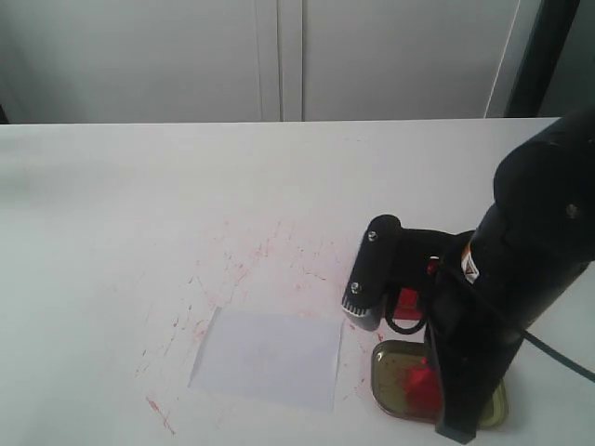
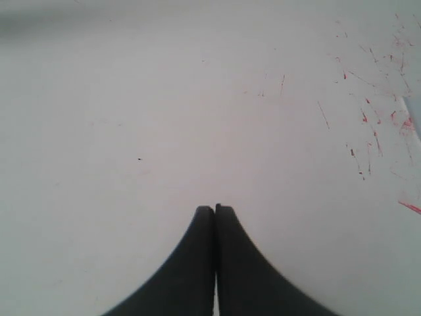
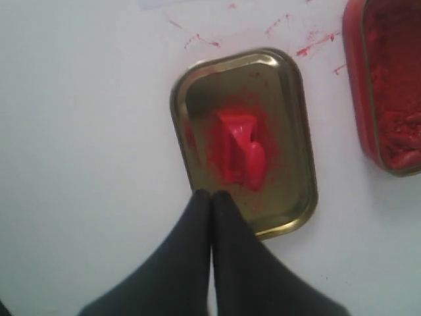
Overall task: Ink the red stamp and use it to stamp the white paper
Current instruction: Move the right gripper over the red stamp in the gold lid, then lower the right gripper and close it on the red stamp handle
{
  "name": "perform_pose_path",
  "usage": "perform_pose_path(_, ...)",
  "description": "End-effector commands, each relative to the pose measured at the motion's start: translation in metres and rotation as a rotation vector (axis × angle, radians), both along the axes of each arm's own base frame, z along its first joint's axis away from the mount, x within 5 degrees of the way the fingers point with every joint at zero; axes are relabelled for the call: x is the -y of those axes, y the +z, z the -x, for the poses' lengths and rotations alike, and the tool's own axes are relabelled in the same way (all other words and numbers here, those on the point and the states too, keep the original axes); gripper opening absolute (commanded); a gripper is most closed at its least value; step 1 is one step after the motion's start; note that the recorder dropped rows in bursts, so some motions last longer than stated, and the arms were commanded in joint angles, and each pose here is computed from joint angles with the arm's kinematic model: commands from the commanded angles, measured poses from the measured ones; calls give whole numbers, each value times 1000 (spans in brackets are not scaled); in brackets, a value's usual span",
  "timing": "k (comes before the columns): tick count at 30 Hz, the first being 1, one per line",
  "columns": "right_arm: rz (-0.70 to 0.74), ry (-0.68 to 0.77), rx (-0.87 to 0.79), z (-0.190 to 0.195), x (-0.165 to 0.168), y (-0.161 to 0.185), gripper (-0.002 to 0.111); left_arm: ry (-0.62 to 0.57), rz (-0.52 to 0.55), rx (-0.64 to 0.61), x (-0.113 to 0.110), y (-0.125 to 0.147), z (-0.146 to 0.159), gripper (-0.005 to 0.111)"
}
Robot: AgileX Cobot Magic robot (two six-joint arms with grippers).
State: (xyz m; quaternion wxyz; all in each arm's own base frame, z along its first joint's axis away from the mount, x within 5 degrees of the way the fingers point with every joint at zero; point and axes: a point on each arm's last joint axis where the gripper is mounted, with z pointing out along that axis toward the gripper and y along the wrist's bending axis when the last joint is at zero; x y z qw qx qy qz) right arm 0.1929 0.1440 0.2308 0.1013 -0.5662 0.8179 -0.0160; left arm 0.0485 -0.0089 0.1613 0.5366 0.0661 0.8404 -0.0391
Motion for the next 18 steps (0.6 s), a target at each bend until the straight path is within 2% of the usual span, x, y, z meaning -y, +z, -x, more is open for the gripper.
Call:
perform_pose_path(1,23,67,39,-2,1,-2,0,2,9,0,0,-1,0,0)
perform_pose_path(3,10,75,58,-4,0,-2,1,2,9,0,0,-1,0,0)
perform_pose_path(9,-16,57,92,-9,1,-1,16,2,9,0,0,-1,0,0)
perform_pose_path(13,-21,12,71,-14,7,-4,16,2,9,0,0,-1,0,0)
perform_pose_path(18,-18,33,-19,-19,10,-16,16,2,9,0,0,-1,0,0)
